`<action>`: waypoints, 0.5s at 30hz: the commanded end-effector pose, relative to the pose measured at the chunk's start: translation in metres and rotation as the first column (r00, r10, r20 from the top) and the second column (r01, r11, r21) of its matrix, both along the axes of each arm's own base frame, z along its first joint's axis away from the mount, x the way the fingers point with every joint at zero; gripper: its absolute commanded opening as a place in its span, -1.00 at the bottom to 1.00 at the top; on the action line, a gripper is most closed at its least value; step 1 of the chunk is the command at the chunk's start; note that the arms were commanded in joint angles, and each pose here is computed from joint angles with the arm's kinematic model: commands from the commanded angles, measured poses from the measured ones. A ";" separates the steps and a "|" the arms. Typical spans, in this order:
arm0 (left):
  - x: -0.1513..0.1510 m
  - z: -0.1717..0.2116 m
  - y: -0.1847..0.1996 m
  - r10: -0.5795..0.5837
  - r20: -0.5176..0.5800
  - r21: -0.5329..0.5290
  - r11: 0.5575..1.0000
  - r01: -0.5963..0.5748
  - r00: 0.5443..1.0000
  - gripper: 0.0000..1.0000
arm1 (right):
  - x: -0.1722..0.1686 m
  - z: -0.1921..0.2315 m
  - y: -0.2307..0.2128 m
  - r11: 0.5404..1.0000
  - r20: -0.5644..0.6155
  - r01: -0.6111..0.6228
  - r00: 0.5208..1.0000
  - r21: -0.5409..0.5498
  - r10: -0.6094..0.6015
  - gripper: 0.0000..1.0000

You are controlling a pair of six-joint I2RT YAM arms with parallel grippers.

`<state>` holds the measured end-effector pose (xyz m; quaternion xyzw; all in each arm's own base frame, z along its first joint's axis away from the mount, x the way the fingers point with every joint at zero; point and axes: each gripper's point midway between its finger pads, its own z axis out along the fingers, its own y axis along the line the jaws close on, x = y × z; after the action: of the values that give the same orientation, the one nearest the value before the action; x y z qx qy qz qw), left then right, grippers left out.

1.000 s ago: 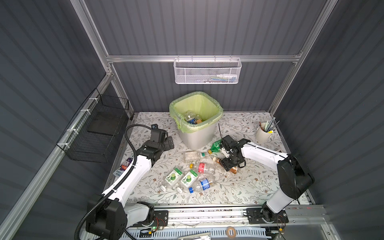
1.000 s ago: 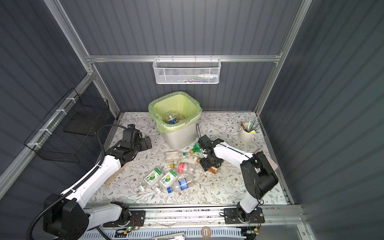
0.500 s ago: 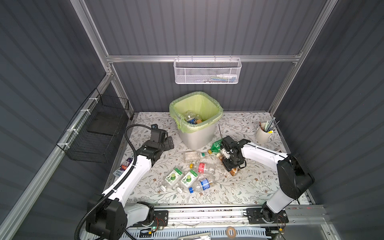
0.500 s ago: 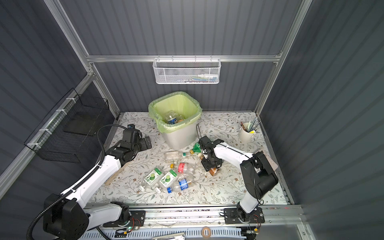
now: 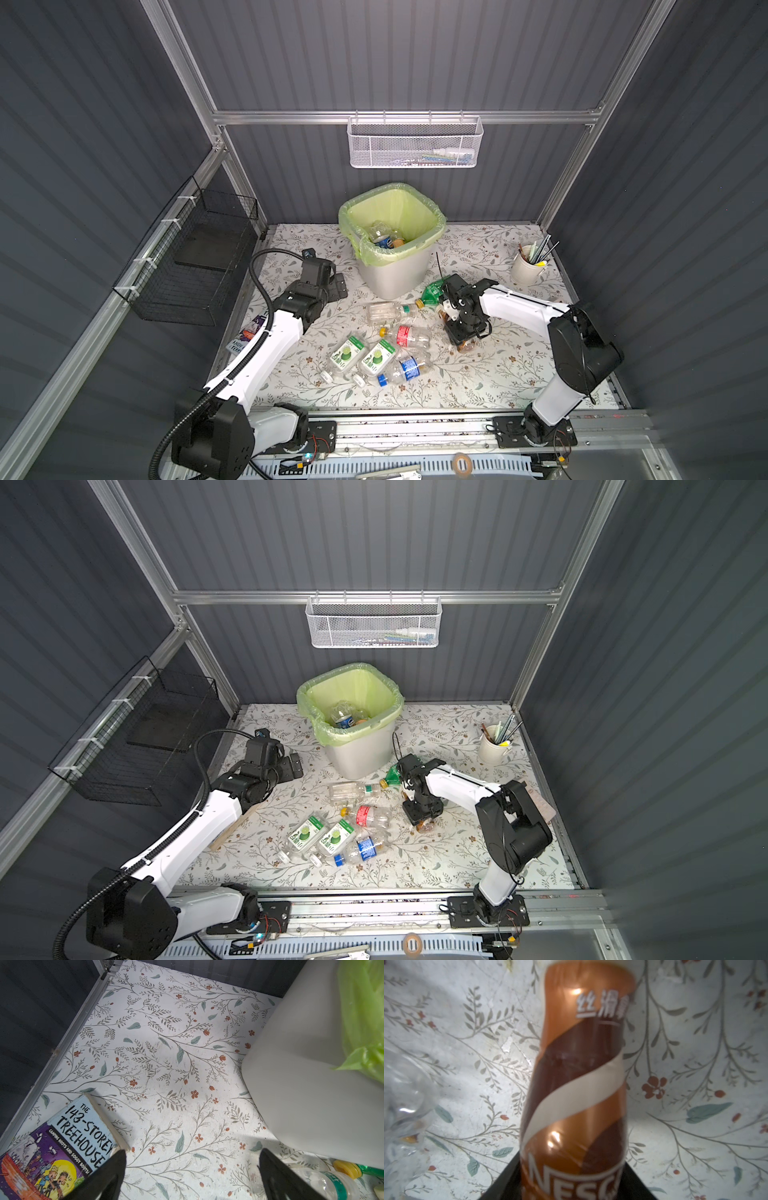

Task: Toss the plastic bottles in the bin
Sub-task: 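Lift the Nescafe bottle with the right gripper and release it into the bin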

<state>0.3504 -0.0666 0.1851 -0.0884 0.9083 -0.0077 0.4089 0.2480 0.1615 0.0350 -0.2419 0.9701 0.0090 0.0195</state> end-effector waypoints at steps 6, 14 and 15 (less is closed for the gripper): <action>-0.003 0.012 0.014 0.067 0.029 0.009 0.998 -0.067 0.997 1.00 | 0.005 0.038 0.005 0.988 0.087 0.059 0.994 0.143 -0.072 0.04; -0.008 0.016 0.027 0.123 0.061 0.036 0.991 -0.125 0.991 0.99 | 0.032 0.146 -0.002 0.890 0.360 0.087 0.894 0.449 -0.268 0.09; -0.008 0.016 0.028 0.127 0.063 0.038 0.991 -0.130 0.990 0.99 | 0.038 0.162 -0.009 0.868 0.395 0.097 0.862 0.487 -0.318 0.09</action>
<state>0.3468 -0.0499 0.2052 -0.1216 0.8893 0.0164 0.4406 0.2763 0.1581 0.1677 -0.1552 0.9447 0.1408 0.2523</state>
